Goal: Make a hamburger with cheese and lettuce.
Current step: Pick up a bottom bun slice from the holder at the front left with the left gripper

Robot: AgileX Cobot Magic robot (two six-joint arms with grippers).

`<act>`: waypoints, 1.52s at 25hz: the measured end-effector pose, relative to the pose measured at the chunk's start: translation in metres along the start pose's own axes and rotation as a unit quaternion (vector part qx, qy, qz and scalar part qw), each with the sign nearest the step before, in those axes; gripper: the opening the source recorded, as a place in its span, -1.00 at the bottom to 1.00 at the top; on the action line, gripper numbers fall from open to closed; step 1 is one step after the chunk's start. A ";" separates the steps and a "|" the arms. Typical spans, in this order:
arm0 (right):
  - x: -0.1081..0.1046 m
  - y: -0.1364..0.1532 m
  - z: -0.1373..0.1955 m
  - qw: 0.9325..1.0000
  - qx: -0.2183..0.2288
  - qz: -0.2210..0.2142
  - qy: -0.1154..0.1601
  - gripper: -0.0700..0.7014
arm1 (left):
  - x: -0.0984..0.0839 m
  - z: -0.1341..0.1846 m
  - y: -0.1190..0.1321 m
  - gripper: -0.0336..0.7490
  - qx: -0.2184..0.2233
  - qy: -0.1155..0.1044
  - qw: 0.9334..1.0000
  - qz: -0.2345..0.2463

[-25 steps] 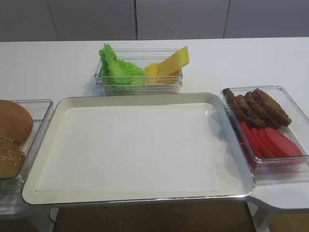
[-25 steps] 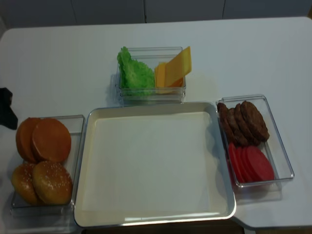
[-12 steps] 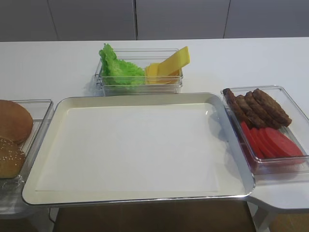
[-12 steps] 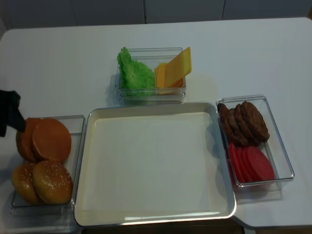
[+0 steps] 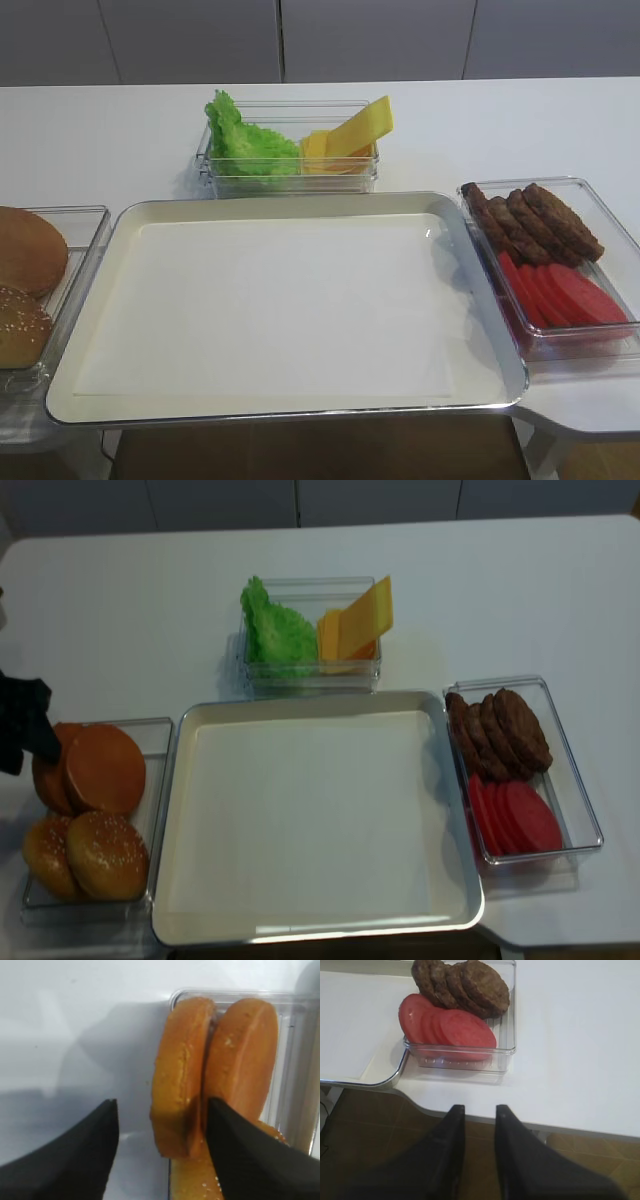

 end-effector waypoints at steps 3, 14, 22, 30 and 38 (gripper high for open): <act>0.000 0.000 0.000 1.000 0.000 0.000 0.000 -0.35 | 0.002 -0.001 0.007 0.15 0.010 -0.001 1.000 0.004; 0.000 0.000 0.000 1.000 0.000 0.000 0.000 -0.35 | 0.003 -0.001 0.010 0.15 0.012 -0.004 1.000 0.007; 0.000 0.000 0.000 1.000 0.000 0.000 0.000 -0.35 | 0.003 -0.002 0.010 0.15 0.012 -0.004 1.000 0.007; 0.000 0.000 0.000 1.000 0.000 0.000 0.000 -0.35 | 0.001 -0.002 0.010 0.14 0.008 -0.007 1.000 0.014; 0.000 0.000 0.000 1.000 0.000 0.000 0.000 -0.35 | -0.001 -0.004 0.009 -0.12 0.002 -0.012 1.000 0.024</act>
Point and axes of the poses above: a point on each arm's last joint axis where the gripper is mounted, y pointing out along that axis toward the gripper, x along the wrist's bending axis when the last joint is at zero, z = x × y, the point moved 4 cm from there along y, pointing out along that axis toward the gripper, and after that the axes turned 13 degrees about y, right-handed, at the moved point
